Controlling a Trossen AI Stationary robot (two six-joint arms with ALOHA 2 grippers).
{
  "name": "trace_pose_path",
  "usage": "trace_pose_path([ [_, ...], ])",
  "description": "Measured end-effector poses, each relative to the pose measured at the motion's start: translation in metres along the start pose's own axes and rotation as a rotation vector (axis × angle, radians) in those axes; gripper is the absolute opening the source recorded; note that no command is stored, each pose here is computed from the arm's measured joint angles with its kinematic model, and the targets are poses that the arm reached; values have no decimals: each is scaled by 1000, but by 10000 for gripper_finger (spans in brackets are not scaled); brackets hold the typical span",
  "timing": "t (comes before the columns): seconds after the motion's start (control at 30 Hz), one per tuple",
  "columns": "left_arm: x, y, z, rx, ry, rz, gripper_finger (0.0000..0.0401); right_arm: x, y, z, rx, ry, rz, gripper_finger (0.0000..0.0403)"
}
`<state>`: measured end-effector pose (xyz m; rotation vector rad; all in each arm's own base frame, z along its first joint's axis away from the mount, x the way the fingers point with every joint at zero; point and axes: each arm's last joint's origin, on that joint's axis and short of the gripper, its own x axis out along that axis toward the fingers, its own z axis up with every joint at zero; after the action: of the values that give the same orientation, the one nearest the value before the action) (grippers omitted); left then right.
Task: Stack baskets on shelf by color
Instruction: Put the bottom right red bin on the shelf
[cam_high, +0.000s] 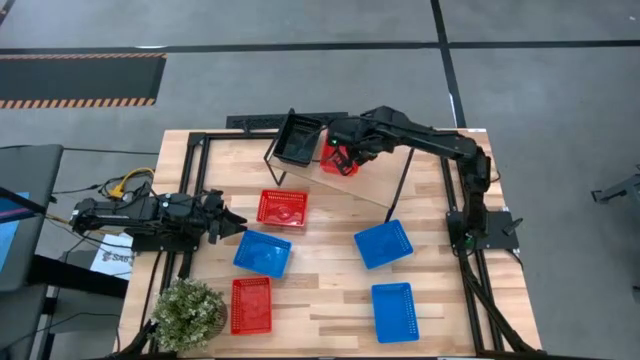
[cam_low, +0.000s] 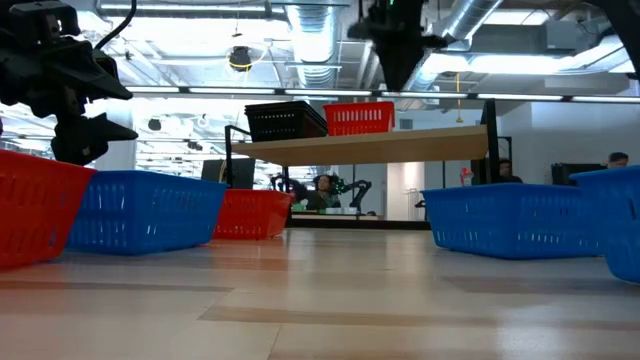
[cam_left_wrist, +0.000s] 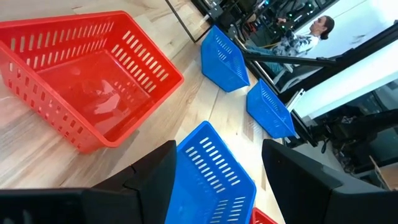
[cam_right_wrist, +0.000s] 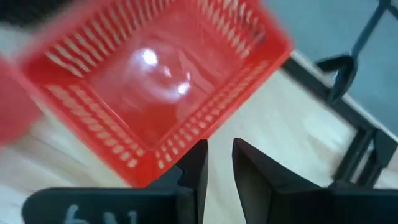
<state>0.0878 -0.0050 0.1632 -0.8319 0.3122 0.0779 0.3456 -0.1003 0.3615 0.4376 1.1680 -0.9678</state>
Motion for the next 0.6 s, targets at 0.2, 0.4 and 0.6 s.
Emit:
trace_pose_path([
  [0.2, 0, 0, 0, -4, 3, -3, 225, 13, 4, -6, -30, 55, -18, 91],
  [0.4, 0, 0, 0, 0, -3, 3, 225, 13, 5, -6, -30, 56, -16, 91],
  [0.6, 0, 0, 0, -1, -3, 3, 225, 15, 8, -6, -33, 56, -13, 91],
])
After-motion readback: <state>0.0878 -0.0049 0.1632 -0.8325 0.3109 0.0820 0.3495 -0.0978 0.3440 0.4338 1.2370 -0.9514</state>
